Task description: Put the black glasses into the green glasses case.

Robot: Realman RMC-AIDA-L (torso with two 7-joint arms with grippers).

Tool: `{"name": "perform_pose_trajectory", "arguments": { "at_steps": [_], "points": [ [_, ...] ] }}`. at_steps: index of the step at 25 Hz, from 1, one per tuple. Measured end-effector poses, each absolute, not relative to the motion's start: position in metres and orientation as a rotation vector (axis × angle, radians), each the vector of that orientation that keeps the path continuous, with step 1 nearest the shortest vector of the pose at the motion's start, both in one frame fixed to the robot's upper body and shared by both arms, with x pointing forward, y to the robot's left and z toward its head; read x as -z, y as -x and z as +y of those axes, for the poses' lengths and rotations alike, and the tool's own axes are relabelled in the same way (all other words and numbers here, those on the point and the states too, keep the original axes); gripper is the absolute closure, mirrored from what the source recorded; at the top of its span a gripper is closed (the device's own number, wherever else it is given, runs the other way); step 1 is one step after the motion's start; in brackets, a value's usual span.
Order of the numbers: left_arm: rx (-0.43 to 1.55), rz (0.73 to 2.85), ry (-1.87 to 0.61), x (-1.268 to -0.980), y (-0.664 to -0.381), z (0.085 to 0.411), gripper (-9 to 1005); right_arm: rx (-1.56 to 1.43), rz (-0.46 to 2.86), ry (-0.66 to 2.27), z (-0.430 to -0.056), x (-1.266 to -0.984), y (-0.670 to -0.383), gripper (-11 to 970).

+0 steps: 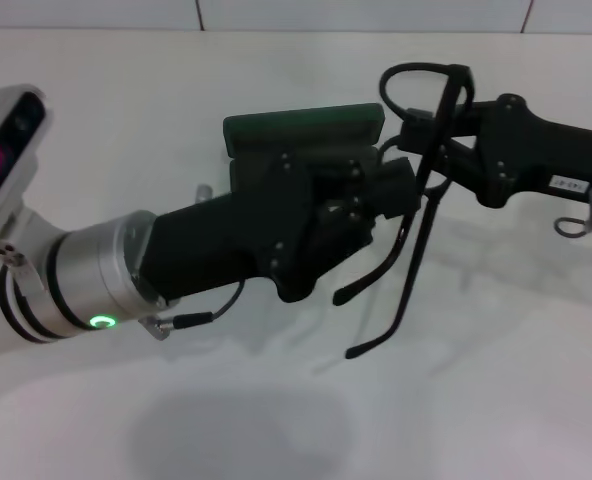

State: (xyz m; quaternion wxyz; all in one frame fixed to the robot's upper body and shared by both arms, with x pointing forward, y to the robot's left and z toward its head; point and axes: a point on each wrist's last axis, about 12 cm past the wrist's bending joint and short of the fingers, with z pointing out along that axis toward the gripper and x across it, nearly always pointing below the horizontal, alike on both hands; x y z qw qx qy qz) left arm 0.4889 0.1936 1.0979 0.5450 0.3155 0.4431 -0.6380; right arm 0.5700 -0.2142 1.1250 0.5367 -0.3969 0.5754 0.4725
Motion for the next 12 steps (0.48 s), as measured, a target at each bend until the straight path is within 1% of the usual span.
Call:
{"name": "perform_pose_trajectory", "arguments": {
  "at_steps": [4, 12],
  "points": [
    [1.519, 1.055, -0.767, -1.098, -0.490, 0.191, 904, -1.144, 1.354, 0.975, -0.203, -1.128, -0.574, 850],
    [1.499, 1.067, -0.768, -1.097, -0.491, 0.191, 905, -1.171, 1.343, 0.995, -0.199, -1.130, -0.572, 850]
  ]
}}
